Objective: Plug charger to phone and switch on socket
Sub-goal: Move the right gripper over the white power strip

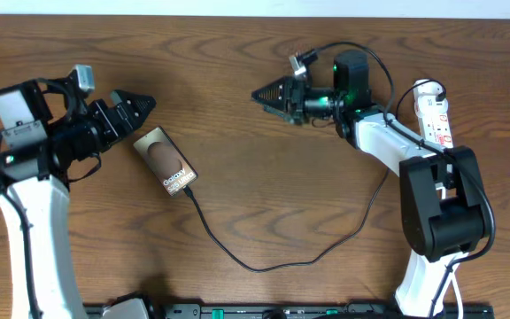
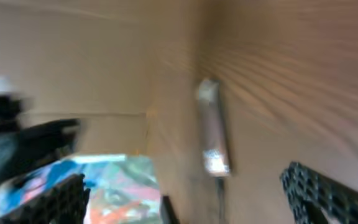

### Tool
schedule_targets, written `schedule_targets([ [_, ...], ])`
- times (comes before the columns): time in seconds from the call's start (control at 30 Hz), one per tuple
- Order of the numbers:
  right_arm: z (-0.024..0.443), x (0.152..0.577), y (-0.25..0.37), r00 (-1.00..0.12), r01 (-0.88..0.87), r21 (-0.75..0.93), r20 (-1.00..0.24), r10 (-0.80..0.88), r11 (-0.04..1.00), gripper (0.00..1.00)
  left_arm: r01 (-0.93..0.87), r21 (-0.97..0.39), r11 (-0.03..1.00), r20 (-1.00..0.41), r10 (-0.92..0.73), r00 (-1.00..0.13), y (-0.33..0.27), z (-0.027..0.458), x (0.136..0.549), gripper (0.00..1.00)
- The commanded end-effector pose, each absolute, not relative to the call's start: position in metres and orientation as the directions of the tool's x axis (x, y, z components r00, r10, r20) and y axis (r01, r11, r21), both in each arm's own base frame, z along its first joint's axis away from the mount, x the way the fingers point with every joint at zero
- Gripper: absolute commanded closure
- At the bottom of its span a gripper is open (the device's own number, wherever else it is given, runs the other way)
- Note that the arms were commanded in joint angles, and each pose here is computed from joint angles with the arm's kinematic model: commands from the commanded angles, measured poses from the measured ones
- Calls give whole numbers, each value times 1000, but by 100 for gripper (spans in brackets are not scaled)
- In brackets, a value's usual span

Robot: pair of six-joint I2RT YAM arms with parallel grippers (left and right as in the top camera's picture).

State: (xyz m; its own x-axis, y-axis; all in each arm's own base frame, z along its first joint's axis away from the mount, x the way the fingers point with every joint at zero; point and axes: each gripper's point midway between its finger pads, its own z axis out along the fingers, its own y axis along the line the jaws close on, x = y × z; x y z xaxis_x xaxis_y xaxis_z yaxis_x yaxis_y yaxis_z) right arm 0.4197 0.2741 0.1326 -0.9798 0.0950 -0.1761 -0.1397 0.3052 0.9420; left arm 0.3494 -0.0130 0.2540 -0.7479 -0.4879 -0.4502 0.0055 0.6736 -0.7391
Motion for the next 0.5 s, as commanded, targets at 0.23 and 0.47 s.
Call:
schedule_targets([
  [0.23,201,448,153,-872,-80,430,-467,145,899,1,60,-728,683,-499,-468,-730,-18,274,339,10],
  [0.47,299,464,34,-741,66,362,-607,289,930,1,60,-728,683,-499,-468,-730,-18,274,339,10],
])
